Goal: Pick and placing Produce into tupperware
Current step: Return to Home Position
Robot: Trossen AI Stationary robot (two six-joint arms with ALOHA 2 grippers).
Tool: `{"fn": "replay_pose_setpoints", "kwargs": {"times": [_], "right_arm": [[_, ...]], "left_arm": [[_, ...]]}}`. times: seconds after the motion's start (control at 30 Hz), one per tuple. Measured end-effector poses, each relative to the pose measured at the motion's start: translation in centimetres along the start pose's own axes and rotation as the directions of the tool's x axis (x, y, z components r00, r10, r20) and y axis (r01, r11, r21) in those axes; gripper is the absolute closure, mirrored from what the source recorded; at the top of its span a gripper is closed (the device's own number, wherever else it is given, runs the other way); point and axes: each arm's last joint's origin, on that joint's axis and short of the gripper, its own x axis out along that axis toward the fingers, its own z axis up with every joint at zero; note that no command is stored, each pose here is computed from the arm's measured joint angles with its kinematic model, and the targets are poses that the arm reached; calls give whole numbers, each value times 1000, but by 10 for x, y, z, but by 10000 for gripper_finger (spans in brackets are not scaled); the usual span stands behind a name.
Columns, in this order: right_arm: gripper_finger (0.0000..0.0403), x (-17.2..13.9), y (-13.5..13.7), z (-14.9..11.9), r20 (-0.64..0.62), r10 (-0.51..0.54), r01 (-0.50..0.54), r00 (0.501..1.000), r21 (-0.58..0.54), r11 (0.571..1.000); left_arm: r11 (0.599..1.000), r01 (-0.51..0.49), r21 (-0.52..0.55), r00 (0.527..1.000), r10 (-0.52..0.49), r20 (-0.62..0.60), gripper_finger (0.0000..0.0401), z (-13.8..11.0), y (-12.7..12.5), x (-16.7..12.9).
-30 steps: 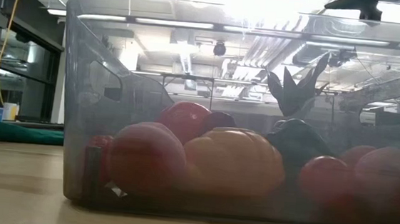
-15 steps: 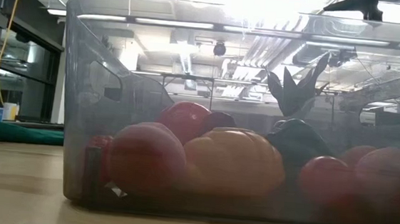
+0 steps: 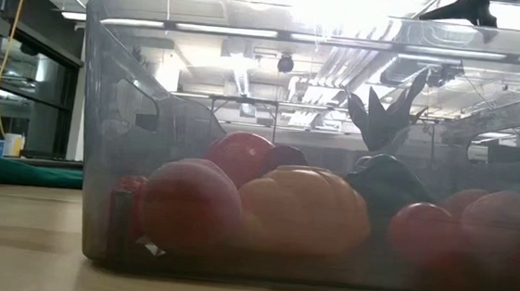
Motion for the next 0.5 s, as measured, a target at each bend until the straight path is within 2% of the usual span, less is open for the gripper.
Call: {"fn": "replay_pose_setpoints", "kwargs": {"times": [0.07,0.2,0.4,0.5], "right_arm": [[247,0,0,0,1,-3,3,1000,5,1000],[247,2,0,-1,-2,-8,8,1000,27,1000],[247,5,1,-1,-2,-23,23,1000,24,999],[247,5,1,-1,3,-31,30,1000,24,999]], "left_arm": [[995,95,-4,991,-94,98,164,-10,6,-5],[990,135,-31,976,-127,177,164,-34,23,-17],[985,118,-122,977,-94,193,164,-73,48,-38],[978,132,-164,967,-91,238,164,-90,58,-51]]}}
